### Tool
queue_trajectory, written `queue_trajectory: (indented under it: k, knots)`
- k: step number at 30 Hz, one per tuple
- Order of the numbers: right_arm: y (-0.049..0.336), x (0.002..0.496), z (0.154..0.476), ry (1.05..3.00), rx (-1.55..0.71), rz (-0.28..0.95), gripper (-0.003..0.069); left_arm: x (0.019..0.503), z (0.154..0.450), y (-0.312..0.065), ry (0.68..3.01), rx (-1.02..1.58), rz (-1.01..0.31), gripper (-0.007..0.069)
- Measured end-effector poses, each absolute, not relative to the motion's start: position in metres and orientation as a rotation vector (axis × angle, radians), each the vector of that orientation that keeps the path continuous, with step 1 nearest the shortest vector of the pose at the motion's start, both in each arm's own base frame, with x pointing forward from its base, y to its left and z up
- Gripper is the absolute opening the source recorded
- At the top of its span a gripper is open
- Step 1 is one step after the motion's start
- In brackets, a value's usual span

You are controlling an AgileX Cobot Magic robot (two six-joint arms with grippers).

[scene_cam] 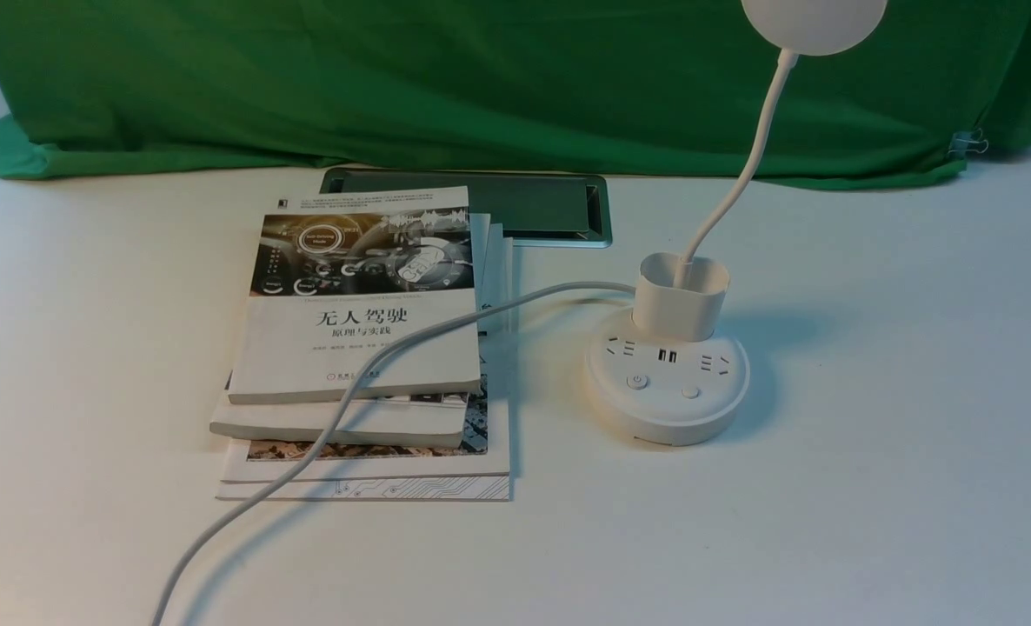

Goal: Turn on the desk lamp on the white desktop with your hand.
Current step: 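Press the button on the base of the white desk lamp with the right gripper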

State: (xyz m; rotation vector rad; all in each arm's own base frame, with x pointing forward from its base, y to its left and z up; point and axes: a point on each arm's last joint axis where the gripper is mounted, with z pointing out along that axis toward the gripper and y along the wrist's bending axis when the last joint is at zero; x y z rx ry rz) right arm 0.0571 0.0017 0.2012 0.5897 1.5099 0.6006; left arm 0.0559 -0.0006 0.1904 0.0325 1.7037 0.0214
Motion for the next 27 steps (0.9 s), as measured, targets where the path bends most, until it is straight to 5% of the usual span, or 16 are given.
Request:
queue_trajectory:
  k: [27]
  knots:
    - [0.0005, 0.0571, 0.2055, 1.475, 0.525, 0.543, 0.0121, 0.0559, 0.1904, -0.0006, 1.704, 0.033, 0.021, 0.0021]
